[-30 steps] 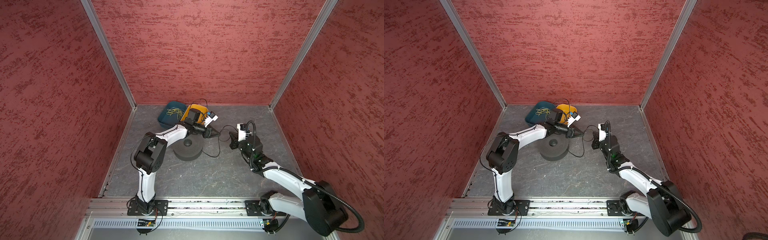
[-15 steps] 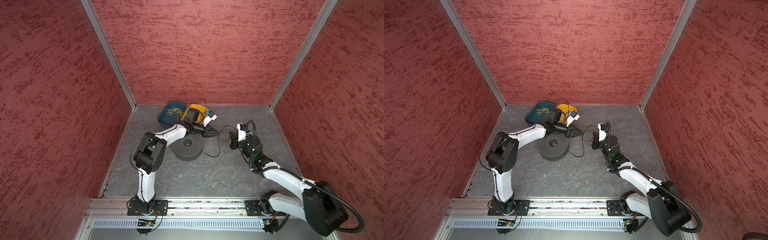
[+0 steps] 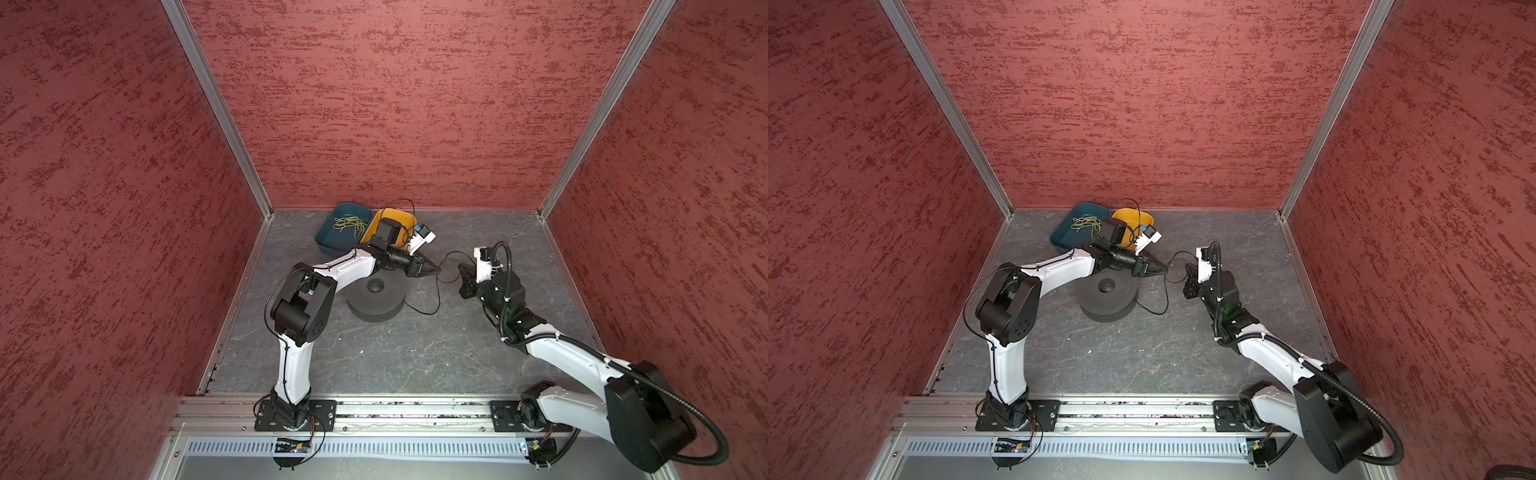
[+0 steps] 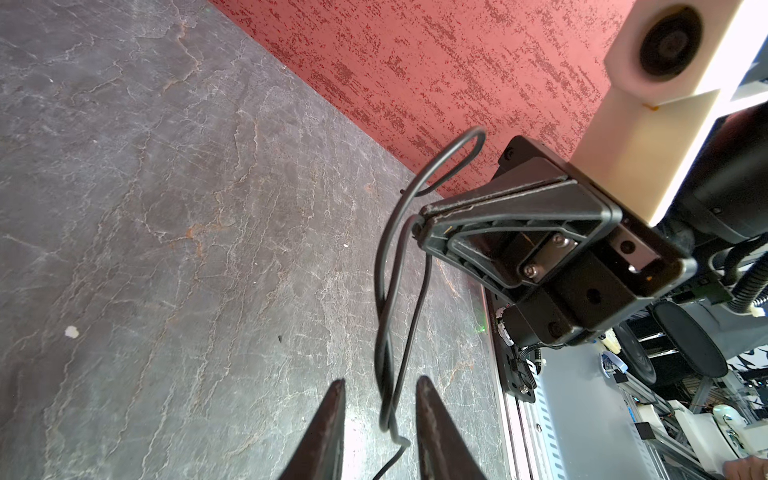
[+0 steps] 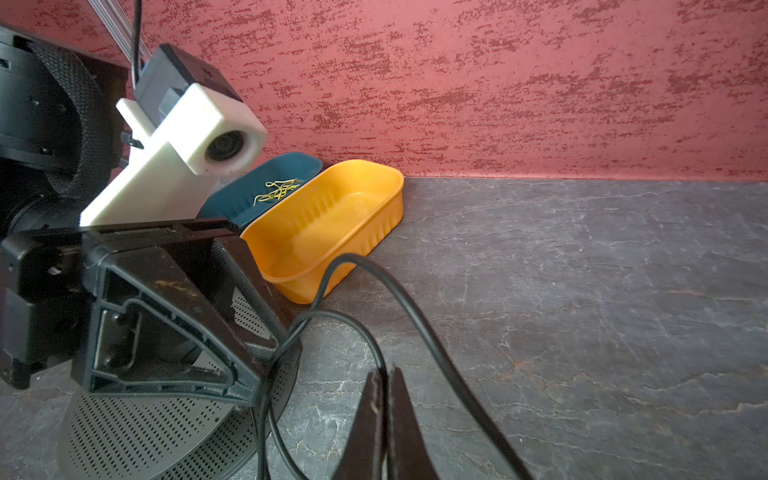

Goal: Wrap the cables

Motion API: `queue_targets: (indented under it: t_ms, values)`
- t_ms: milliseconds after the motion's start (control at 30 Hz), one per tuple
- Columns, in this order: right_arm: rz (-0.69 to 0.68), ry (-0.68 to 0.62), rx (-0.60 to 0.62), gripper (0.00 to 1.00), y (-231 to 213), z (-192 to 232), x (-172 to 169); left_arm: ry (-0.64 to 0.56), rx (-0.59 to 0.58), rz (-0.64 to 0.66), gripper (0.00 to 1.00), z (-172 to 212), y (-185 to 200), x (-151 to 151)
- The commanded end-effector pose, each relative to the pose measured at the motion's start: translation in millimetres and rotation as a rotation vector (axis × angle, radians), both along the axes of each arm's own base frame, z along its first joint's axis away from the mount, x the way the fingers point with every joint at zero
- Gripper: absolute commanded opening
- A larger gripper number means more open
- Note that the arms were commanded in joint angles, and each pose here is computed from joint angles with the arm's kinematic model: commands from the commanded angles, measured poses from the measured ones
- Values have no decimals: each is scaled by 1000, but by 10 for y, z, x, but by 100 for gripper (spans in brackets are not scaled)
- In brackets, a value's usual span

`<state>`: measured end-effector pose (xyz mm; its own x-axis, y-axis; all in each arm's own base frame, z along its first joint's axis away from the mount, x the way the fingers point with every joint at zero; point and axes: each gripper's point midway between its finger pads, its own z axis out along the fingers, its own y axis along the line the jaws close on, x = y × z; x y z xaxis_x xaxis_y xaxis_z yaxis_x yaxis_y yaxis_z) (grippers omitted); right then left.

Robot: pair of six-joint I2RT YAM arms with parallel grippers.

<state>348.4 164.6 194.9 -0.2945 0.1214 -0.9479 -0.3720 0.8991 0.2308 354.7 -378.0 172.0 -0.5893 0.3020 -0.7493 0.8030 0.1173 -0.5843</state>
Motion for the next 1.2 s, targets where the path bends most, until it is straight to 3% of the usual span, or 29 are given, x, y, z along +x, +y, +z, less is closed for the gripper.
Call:
queue_targets:
  t_ms: [0, 233, 400, 500, 1167]
  values:
    - [28, -43, 14, 0, 80, 146, 5, -20, -15, -16, 29, 38, -48, 18]
    - [31, -43, 16, 0, 86, 144, 7, -18, -8, -12, 20, 16, -73, 13]
    - [21, -37, 11, 0, 73, 118, 13, -14, 0, 8, 3, 20, -68, 46]
    - [-7, -26, 7, 0, 31, 88, 32, -11, 8, 31, 1, 18, -32, 82]
    - [-304, 263, -2, 0, -409, -519, 347, -52, -77, 194, 0, 295, 523, 122]
